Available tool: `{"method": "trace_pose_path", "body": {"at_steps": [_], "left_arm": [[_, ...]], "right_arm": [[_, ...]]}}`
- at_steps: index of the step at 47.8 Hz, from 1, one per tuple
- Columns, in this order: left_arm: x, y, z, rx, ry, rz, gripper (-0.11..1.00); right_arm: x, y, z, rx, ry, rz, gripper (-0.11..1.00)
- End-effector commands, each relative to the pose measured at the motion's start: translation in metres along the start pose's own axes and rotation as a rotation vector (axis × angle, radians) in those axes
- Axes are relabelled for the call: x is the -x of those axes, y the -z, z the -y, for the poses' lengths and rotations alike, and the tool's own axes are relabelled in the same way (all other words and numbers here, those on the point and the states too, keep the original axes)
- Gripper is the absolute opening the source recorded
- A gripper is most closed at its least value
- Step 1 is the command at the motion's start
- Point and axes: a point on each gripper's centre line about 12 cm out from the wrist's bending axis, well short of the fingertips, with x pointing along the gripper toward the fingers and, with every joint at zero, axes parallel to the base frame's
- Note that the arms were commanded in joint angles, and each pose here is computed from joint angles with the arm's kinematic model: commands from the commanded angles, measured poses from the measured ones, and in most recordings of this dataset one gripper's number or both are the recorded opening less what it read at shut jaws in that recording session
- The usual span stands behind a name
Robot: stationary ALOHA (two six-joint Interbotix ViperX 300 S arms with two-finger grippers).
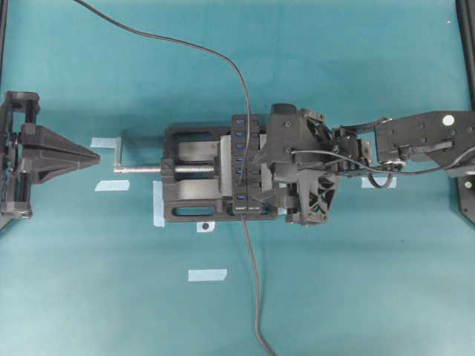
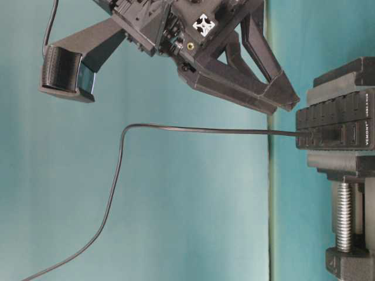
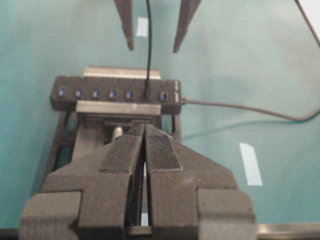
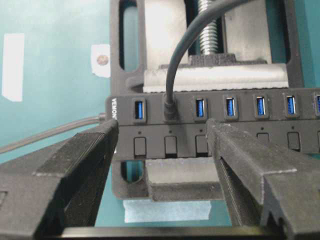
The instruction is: Insert the USB into the second port from the front of the fixed hub.
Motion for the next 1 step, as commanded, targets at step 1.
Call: {"method": "trace_pose_path", "body": {"at_steps": [1], "left_arm": [[-0.0009, -0.0077, 0.0001, 0.000, 0.000, 0.020, 0.00]], "right_arm": [[0.0078, -0.0091, -0.0017, -0.009, -0.005, 0.040, 0.81]]}}
